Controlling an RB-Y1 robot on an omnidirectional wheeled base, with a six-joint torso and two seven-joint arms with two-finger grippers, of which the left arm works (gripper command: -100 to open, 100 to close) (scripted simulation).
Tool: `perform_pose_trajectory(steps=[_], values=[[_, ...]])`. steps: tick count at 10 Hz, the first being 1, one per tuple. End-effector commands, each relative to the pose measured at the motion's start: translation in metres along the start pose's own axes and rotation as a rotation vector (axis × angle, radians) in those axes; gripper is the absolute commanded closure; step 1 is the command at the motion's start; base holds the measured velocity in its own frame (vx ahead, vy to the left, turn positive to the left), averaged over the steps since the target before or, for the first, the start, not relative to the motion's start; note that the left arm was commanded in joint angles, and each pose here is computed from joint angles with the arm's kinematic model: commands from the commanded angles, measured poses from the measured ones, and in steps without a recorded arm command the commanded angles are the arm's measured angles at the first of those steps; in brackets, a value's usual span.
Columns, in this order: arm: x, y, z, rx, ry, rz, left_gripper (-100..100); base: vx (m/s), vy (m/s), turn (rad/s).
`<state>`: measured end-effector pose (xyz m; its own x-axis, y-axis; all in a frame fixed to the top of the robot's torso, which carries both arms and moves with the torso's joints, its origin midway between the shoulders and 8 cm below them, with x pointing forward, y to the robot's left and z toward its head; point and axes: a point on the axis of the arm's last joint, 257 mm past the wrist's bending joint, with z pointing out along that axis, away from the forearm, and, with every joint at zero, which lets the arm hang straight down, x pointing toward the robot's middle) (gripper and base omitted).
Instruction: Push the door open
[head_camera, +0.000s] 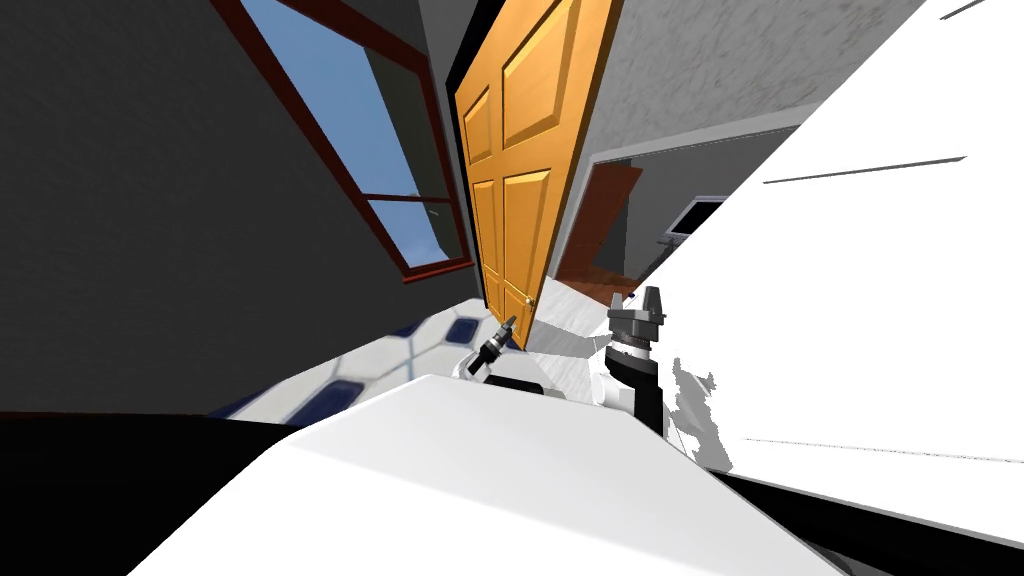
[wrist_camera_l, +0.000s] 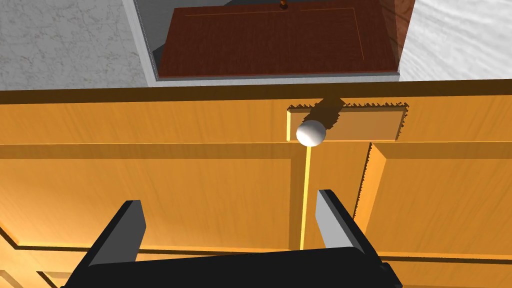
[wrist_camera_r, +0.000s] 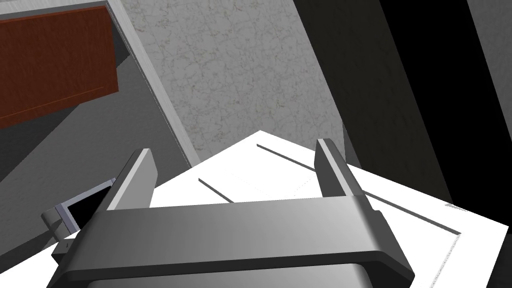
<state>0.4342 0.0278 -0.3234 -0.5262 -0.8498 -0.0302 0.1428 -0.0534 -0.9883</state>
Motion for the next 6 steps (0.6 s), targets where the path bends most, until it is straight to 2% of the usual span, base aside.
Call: perform_pose_trajectory(steps=[1,2,6], values=[[0.007,0.008,-0.0001,-0.016,0.018,-0.005,-100,0.089,0.041,-0.02],[0.013,0.016,-0.0009,-0.034,0.037,-0.011,-100,0.127,0.067,-0.04],[0.026,0.032,-0.0034,-0.069,0.074,-0.02,-100,0.106,0.064,-0.022]])
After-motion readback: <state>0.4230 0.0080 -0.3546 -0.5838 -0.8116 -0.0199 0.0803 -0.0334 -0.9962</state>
